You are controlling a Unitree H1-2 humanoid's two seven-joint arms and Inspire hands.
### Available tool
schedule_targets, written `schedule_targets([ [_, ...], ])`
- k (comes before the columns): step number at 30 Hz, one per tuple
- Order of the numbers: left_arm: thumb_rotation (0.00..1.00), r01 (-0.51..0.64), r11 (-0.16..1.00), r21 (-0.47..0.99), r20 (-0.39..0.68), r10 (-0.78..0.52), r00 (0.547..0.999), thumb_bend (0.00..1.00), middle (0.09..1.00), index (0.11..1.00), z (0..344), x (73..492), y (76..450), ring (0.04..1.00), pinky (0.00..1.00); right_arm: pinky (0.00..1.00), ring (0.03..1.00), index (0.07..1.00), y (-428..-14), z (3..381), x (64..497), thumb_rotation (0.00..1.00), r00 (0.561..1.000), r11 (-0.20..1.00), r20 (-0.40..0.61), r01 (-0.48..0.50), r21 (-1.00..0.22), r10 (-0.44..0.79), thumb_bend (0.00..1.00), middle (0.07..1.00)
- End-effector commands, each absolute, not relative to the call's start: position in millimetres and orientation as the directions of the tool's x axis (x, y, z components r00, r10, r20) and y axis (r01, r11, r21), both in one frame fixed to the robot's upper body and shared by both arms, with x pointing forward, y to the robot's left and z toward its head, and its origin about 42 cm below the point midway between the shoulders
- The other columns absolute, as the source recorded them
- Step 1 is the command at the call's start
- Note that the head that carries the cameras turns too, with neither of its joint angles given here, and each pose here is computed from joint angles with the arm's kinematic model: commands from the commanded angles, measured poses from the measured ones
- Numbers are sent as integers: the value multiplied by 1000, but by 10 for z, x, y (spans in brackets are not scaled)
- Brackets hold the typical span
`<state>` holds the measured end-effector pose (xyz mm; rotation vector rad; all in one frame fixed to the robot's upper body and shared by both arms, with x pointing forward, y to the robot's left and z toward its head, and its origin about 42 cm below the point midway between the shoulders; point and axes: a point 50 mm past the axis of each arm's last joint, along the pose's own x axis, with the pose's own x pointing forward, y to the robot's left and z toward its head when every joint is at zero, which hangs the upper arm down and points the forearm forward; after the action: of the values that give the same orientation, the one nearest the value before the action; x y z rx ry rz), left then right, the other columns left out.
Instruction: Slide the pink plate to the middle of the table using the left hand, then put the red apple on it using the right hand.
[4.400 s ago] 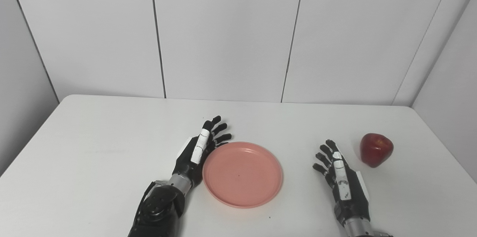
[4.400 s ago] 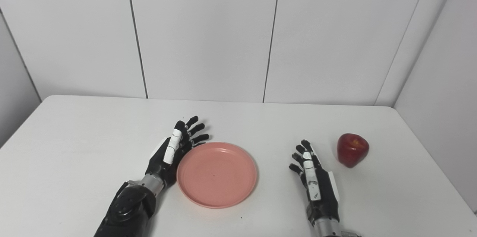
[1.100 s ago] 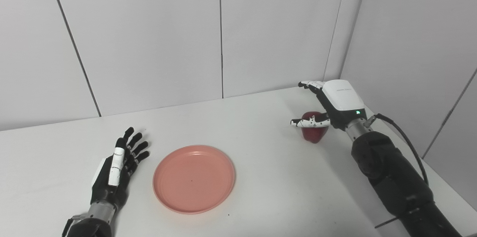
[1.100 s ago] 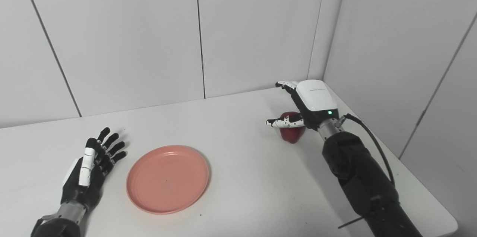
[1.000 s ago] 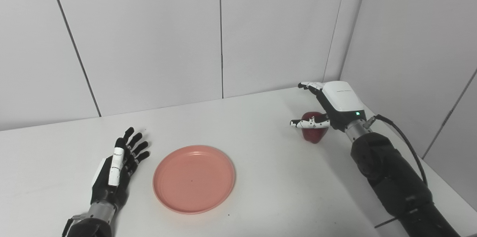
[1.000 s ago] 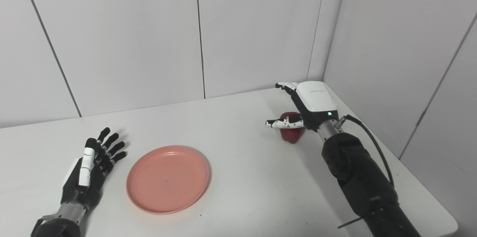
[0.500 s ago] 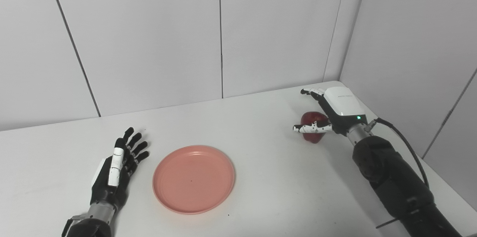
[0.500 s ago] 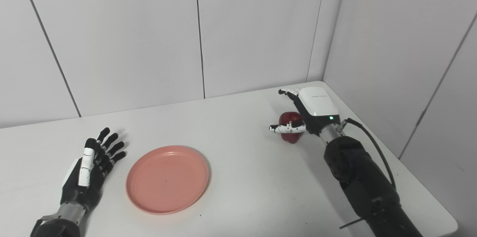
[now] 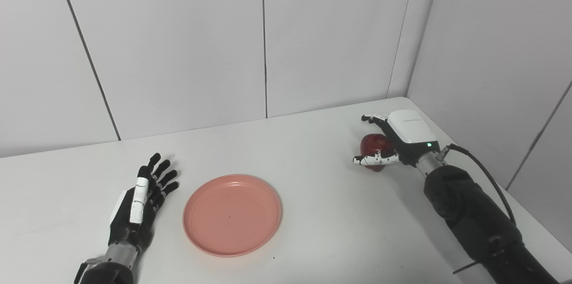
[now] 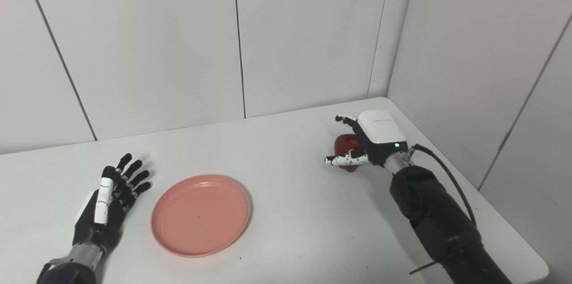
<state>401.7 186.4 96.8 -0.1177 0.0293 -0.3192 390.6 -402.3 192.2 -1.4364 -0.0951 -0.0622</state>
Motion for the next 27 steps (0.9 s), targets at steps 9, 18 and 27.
schedule_targets([
  [9, 935, 304, 940, -154, -66, -316, 946, 751, 957, 960, 727, 3843, 1832, 902, 866, 534, 716, 764, -4083, 2171, 4029, 656, 985, 97, 175, 174, -980, -4, 909, 777],
  [18, 938, 306, 940, -153, -66, -319, 946, 746, 957, 957, 733, 3838, 1837, 903, 877, 545, 716, 768, -4085, 2155, 4015, 663, 987, 102, 157, 158, -982, -13, 900, 778],
  [27, 936, 304, 941, -151, -72, -317, 946, 746, 959, 958, 733, 3837, 1848, 903, 869, 468, 596, 674, -4081, 2134, 4005, 622, 989, 110, 142, 145, -983, -31, 841, 669],
])
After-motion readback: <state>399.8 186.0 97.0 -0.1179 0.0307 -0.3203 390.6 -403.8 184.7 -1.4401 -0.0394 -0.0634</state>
